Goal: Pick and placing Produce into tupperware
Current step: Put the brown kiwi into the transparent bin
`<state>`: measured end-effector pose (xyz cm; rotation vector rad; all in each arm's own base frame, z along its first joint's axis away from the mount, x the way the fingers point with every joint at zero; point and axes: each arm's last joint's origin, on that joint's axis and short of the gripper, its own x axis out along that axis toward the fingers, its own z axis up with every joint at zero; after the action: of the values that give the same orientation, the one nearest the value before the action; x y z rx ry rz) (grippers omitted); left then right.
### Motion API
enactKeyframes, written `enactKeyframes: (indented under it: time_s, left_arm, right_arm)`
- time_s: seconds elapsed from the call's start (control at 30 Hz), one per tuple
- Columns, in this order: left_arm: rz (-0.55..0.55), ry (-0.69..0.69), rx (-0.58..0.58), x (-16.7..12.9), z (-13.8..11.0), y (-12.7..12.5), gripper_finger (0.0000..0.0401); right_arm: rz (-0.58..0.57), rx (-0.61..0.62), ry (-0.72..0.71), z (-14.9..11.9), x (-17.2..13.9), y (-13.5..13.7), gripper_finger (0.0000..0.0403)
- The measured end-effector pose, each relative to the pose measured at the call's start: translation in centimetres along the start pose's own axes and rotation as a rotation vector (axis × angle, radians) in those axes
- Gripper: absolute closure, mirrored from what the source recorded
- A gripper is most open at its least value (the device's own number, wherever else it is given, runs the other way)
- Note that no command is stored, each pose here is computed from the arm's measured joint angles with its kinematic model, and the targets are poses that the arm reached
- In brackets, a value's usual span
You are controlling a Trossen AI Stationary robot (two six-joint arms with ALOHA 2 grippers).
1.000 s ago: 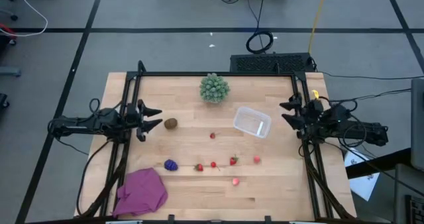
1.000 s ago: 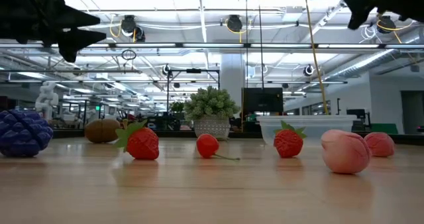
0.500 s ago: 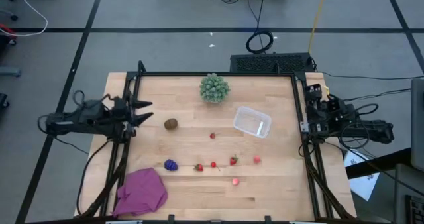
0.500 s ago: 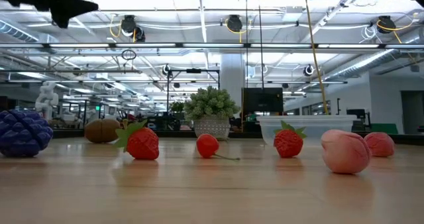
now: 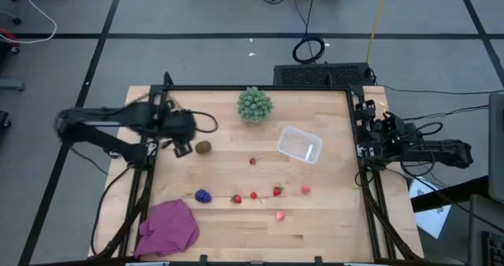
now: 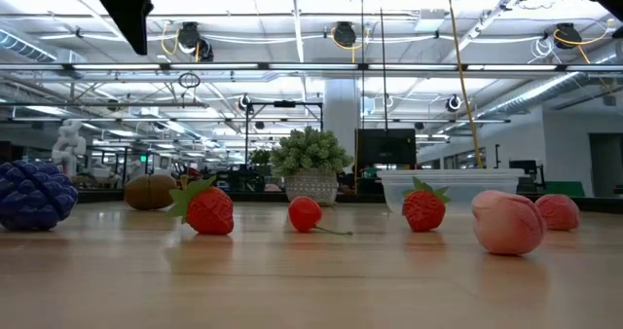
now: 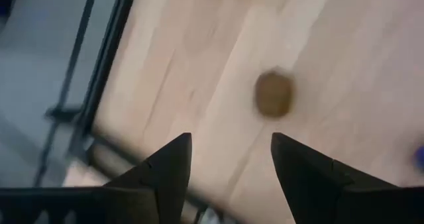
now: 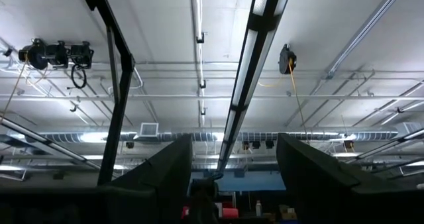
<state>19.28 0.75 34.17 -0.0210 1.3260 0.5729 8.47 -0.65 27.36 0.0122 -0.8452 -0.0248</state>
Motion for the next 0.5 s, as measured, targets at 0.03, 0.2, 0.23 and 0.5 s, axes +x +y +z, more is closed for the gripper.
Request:
enactKeyframes:
  time_s: [0.03, 0.2, 0.23, 0.5]
  left_arm:
    - [0.024, 0.055, 0.002, 0.3, 0.7, -0.3, 0.0187]
    - [0.003, 0.120, 0.041, 2.4, 3.5, -2.5, 0.0187]
    - [-0.004, 0.126, 0.063, 2.7, 3.8, -2.7, 0.0187]
    - [-0.022, 0.125, 0.041, 3.0, 4.1, -3.6, 0.0187]
  right_arm:
    - [0.000, 0.000, 0.001, 0.0, 0.0, 0.0, 0.0195]
    - [0.000, 0.000, 0.000, 0.0, 0.0, 0.0, 0.0195]
    - [0.000, 0.000, 0.000, 0.0, 0.0, 0.0, 0.0195]
    - [-0.001, 0.040, 0.017, -0.2, 0.0, 0.0, 0.0195]
